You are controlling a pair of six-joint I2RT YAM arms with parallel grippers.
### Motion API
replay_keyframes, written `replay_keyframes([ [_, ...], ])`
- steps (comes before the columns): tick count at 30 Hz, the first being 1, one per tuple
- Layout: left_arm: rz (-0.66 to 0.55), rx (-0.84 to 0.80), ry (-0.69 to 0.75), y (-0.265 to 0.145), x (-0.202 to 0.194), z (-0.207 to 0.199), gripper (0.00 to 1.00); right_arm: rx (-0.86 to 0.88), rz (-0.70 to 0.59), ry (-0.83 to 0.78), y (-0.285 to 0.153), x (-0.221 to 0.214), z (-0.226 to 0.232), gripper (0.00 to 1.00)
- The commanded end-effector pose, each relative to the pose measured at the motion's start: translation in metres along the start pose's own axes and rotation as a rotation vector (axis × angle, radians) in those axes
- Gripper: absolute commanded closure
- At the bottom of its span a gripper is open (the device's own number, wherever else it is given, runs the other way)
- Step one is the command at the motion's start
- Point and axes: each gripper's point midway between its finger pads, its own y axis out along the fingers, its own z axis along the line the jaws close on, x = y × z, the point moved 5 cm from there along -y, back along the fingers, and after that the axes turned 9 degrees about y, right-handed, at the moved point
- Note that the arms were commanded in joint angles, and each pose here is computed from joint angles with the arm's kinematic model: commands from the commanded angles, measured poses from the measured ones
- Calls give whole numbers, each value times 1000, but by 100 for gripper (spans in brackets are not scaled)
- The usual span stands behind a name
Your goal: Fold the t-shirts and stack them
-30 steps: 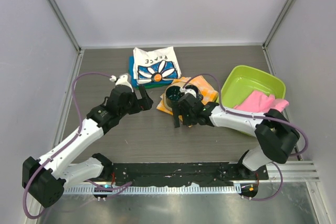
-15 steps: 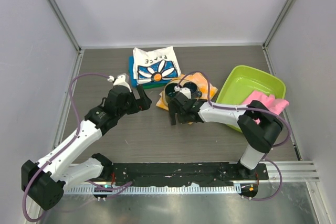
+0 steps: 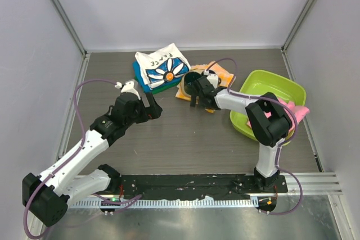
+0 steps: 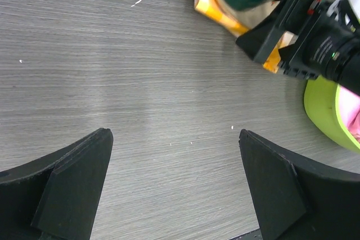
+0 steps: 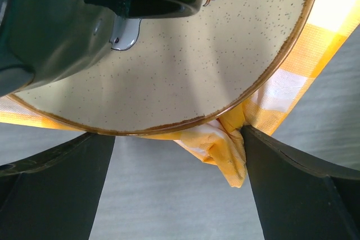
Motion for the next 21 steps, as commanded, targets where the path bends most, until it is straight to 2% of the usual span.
replay_keyframes([
  [1,-22,-24,7,0,3,-1,0,-193,19,142,41,10,-44,0],
  [6,-30,-13,6,-2,3,1,0,-238,2,197,52,42,-46,0],
  [17,-33,23,8,-1,3,6,0,-306,39,289,105,86,-64,0],
  [21,-23,23,8,2,1,6,0,-287,48,345,121,111,-70,0],
])
